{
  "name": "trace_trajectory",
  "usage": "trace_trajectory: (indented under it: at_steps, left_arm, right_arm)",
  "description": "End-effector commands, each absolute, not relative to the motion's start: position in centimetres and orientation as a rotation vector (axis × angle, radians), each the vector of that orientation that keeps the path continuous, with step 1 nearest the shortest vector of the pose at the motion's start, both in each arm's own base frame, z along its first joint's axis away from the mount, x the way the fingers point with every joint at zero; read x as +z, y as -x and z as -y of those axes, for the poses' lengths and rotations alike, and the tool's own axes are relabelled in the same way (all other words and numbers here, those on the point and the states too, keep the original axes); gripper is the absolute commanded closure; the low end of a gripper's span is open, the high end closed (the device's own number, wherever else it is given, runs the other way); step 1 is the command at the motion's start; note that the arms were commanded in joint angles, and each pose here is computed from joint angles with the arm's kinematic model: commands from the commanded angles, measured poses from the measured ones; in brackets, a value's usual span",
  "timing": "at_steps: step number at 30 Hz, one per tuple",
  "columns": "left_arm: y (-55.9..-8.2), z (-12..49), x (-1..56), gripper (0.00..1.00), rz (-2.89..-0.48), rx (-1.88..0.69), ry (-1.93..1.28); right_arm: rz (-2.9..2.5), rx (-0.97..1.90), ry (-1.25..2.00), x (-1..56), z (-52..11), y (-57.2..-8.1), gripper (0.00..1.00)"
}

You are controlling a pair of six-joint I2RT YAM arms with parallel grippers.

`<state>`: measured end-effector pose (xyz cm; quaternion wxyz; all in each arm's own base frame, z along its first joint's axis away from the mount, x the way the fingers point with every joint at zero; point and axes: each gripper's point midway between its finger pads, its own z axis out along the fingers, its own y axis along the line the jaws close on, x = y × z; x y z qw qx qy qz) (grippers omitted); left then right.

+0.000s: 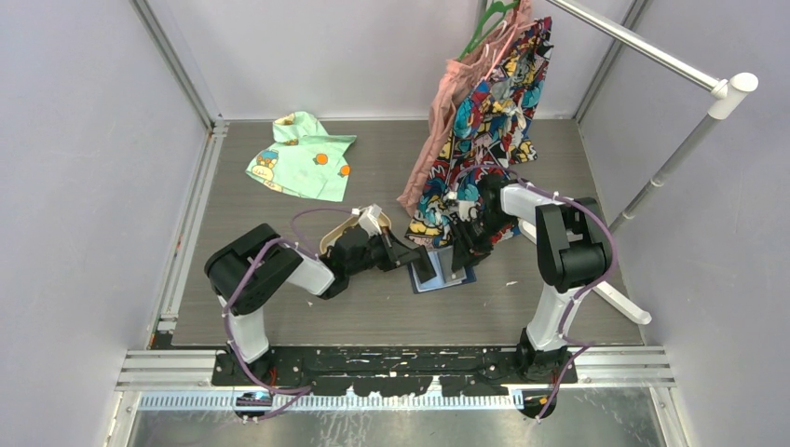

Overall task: Put the credit cards into the card holder
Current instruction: Insert the credit card into the card holder.

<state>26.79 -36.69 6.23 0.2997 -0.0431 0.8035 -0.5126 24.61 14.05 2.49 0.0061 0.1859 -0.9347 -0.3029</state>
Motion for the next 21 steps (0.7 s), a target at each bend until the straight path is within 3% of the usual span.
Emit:
trace_trajectory:
  at_steps: [1, 21]
  left_arm:
    - [-27.2, 37.2, 10.1, 1.0, -1.979, -1.408, 0.058]
    - [-27.0, 37.1, 8.8, 1.0, -1.977, -1.417, 0.136]
  right_arm:
    - [2.924, -0.962, -0.647, 3.1, -14.0, -25.0, 0.6]
    - [2.966, -0.928, -0.761, 4.2, -13.1, -25.2, 0.62]
